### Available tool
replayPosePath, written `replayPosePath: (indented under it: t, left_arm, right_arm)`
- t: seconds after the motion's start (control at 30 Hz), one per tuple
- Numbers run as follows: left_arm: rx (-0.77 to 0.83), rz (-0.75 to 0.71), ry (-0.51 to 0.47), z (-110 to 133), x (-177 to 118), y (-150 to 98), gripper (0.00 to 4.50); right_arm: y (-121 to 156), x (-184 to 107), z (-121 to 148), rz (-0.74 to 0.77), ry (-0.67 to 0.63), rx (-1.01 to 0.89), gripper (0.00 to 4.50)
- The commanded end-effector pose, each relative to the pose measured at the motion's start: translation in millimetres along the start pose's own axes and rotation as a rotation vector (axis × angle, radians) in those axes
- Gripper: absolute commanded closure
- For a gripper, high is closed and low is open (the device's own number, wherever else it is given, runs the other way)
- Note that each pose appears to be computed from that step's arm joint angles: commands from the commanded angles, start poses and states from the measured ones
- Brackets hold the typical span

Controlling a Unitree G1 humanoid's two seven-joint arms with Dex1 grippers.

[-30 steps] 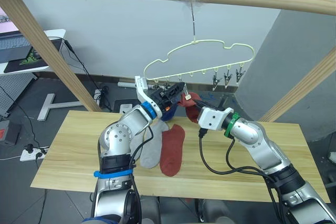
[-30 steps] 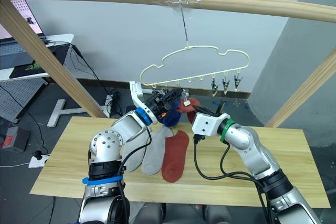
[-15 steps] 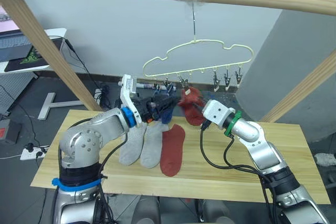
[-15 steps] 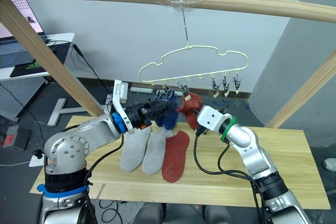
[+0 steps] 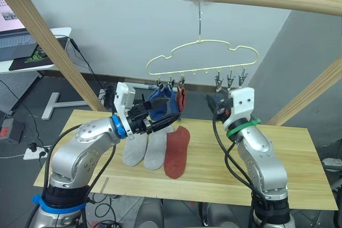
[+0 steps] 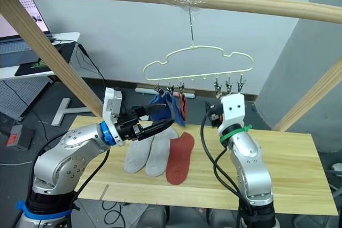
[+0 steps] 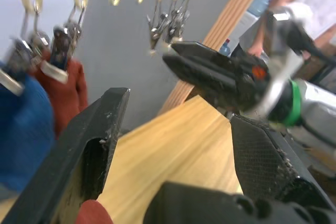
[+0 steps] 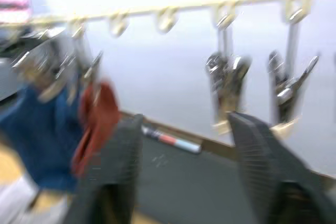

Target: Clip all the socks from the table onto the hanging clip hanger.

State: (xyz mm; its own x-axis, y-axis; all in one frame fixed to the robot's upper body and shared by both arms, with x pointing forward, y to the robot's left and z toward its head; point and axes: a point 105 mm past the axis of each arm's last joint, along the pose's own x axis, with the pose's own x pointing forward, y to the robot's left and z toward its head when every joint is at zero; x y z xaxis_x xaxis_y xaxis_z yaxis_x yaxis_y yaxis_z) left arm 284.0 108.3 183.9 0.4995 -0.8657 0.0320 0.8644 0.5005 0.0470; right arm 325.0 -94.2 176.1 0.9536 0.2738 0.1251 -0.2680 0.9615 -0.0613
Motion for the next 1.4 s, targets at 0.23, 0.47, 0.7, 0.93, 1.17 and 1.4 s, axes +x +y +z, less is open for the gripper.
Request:
replayPosePath:
  t: [0.23,0.47,0.7,0.93,1.17,1.4]
  left_arm:
    - [0.099,-0.046,-0.048,12,5,-3,0.95]
    - [0.105,-0.046,-0.064,17,6,-3,0.95]
    - [0.123,-0.070,-0.099,28,9,-9,0.95]
    - [0.134,-0.076,-0.116,33,10,-11,0.95]
    - [0.149,-0.065,-0.176,44,13,-13,0.95]
    - [0.151,-0.073,-0.211,50,14,-15,0.95]
  right_arm:
    - [-9,13,17,-0.087,-0.041,0.027,2.30]
    - [5,26,22,-0.047,-0.054,0.074,2.30]
    - [22,43,24,0.014,-0.074,0.113,2.30]
    - [37,46,26,0.062,-0.079,0.189,2.30]
    - [29,49,32,0.033,-0.106,0.187,2.30]
    - [21,51,35,0.008,-0.119,0.188,2.30]
